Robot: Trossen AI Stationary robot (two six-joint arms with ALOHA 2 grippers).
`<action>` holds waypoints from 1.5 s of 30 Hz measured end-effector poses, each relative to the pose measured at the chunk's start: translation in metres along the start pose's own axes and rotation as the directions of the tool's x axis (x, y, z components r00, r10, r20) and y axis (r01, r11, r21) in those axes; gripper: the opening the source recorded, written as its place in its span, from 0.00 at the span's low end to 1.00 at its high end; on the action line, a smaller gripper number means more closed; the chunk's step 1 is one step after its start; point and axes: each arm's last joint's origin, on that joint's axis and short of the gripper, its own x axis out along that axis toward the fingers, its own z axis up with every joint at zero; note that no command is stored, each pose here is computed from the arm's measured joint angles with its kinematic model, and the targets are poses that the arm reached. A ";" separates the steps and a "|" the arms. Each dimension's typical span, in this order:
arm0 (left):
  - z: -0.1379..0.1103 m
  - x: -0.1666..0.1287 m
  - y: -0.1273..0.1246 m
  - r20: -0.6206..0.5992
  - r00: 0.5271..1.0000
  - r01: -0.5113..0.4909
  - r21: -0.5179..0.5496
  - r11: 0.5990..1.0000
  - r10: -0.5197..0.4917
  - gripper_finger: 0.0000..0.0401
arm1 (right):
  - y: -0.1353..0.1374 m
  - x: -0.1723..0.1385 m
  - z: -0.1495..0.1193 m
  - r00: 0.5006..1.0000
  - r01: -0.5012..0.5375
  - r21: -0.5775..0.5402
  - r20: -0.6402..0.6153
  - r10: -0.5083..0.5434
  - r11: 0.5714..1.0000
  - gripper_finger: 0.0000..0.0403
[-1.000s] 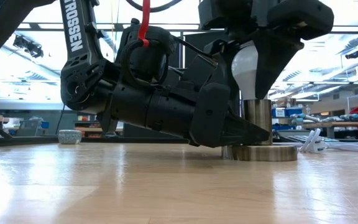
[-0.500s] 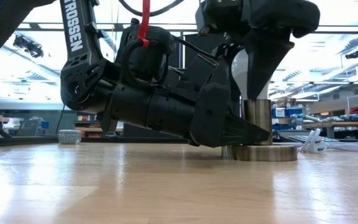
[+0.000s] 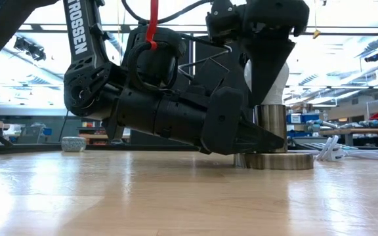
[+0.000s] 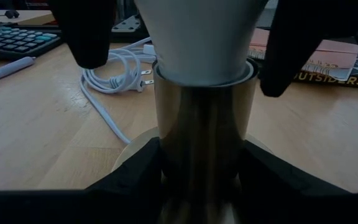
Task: Screw lightbulb
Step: Insert the lightbulb into the bronze lamp socket, then remove the lightbulb from the bronze lamp socket
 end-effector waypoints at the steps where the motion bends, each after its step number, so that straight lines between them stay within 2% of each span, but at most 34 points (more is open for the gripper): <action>1: 0.000 0.000 0.000 0.000 1.000 0.000 0.000 1.000 0.000 0.48 | 0.000 0.000 0.000 1.000 -0.001 0.021 0.002 0.001 1.000 0.67; 10: 0.000 0.000 0.000 0.004 1.000 -0.020 -0.028 0.999 0.020 0.48 | -0.002 0.000 0.001 1.000 0.001 0.203 0.001 -0.001 0.979 0.64; 18: 0.000 0.000 0.000 0.004 1.000 -0.026 -0.040 0.999 0.026 0.48 | -0.003 -0.002 0.000 1.000 -0.001 0.315 0.003 0.000 0.949 0.68; 25: 0.000 0.000 0.001 0.001 1.000 -0.027 -0.028 0.999 0.028 0.48 | -0.003 -0.010 0.001 1.000 -0.009 0.221 0.017 0.006 0.975 0.69; 31: 0.003 0.000 0.001 0.013 1.000 -0.024 -0.032 0.999 0.025 0.48 | -0.004 -0.042 0.008 0.997 0.003 0.153 0.073 -0.015 0.988 0.72; 38: 0.000 0.000 0.001 -0.003 1.000 -0.020 -0.023 1.000 0.020 0.48 | -0.005 -0.062 0.016 0.992 -0.014 0.140 0.123 -0.004 0.990 0.75; 45: -0.001 0.000 0.001 -0.018 1.000 -0.021 -0.020 1.000 0.021 0.48 | -0.003 -0.083 0.007 0.997 0.037 0.122 0.060 -0.045 0.992 0.76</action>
